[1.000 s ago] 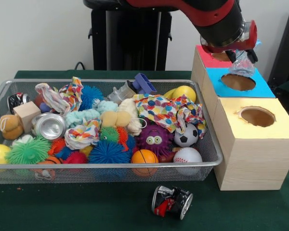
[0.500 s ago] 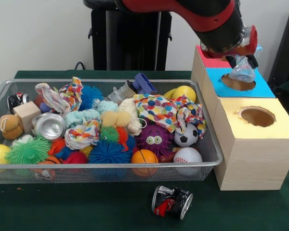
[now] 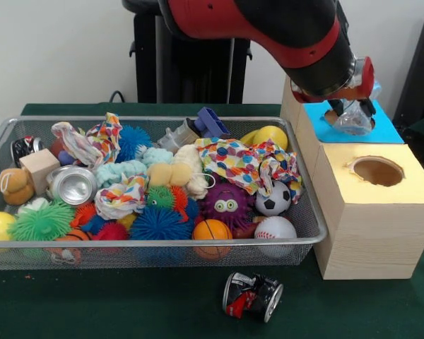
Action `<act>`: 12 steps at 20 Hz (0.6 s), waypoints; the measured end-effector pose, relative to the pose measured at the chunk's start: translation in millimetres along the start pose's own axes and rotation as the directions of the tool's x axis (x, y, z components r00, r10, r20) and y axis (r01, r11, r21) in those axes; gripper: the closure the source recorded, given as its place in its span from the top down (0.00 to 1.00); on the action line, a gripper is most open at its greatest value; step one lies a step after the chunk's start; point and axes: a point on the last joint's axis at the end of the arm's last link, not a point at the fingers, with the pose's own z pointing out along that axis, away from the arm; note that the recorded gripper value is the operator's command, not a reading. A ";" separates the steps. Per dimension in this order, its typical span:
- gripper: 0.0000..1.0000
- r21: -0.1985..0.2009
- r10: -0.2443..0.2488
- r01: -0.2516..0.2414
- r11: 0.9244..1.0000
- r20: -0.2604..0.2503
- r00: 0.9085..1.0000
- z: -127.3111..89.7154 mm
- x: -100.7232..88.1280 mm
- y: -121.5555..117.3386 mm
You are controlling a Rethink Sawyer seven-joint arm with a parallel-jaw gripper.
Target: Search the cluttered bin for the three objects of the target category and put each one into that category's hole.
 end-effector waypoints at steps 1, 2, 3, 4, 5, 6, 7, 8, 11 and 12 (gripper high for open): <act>0.00 -0.001 -0.001 0.001 1.000 -0.002 1.000 -0.4 -0.6 0.3; 0.00 -0.001 -0.004 0.004 1.000 -0.008 1.000 -1.4 -1.0 0.8; 0.00 0.005 -0.012 0.012 1.000 -0.014 1.000 -2.8 -2.1 1.0; 0.00 0.008 -0.015 0.015 1.000 -0.016 1.000 -3.4 -2.8 0.6; 0.00 0.011 -0.018 0.018 1.000 -0.017 1.000 -3.9 -3.3 0.1; 0.00 0.015 -0.020 0.020 1.000 -0.019 1.000 -4.4 -3.7 -0.4; 0.00 0.026 -0.026 0.027 0.999 -0.027 0.999 -5.7 -4.2 -2.5; 0.00 0.032 -0.028 0.029 0.999 -0.033 0.999 -6.4 -4.4 -4.0; 1.00 0.043 -0.032 0.035 0.998 -0.055 0.998 -8.3 -4.8 -7.7; 1.00 0.045 -0.033 0.035 0.998 -0.062 0.998 -9.1 -4.8 -8.3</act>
